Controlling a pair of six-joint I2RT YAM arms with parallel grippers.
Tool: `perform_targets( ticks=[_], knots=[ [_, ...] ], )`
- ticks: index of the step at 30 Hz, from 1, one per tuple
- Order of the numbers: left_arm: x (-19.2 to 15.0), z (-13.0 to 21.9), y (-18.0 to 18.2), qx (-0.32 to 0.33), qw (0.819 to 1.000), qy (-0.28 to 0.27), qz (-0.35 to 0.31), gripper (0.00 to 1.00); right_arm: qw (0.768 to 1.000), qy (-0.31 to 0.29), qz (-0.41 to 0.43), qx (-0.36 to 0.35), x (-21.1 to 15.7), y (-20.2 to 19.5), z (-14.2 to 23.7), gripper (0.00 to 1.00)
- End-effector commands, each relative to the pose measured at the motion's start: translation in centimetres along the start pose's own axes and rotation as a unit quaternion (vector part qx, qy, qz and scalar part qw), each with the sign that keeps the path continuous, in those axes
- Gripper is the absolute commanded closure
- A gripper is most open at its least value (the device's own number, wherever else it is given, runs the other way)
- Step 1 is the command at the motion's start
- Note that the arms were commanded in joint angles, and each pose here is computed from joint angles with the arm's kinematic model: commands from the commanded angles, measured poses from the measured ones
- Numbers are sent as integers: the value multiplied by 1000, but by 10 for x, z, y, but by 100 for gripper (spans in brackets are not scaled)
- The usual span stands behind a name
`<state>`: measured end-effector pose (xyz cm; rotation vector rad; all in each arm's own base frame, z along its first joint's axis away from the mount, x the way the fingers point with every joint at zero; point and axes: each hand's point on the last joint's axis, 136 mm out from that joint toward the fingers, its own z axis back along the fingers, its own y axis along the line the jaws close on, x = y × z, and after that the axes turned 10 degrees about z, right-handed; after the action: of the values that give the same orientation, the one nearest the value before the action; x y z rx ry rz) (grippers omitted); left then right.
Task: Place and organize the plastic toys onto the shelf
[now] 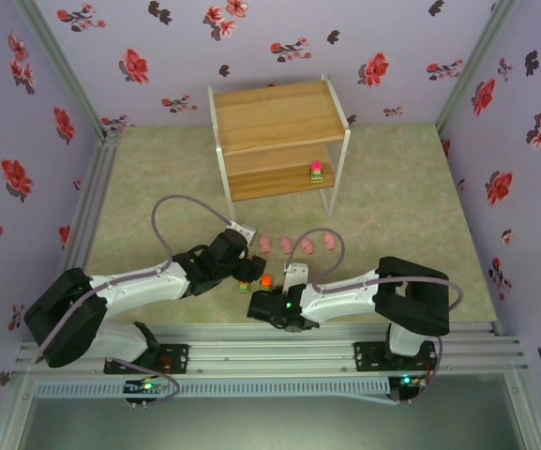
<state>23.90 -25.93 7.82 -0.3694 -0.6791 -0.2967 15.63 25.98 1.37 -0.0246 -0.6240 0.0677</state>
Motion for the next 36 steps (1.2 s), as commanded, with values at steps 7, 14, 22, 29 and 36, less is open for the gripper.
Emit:
perform_targets(
  ticks=[7,14,22,29,36],
  knots=[
    [3,-2,-2,-5,1000,-1,1,24,1000,-10,2,-14,4,-2,-4,62],
    [4,-2,-3,-5,1000,-1,1,24,1000,-11,1,-14,4,-2,-5,66],
    [4,-2,-2,-5,1000,-1,1,24,1000,-14,3,-12,6,-1,-3,69],
    [3,-2,-4,-9,1000,2,1,24,999,-22,15,-17,10,-1,2,71],
    [3,-3,-4,-10,1000,2,1,24,999,-32,26,-19,17,-1,9,75]
  ],
)
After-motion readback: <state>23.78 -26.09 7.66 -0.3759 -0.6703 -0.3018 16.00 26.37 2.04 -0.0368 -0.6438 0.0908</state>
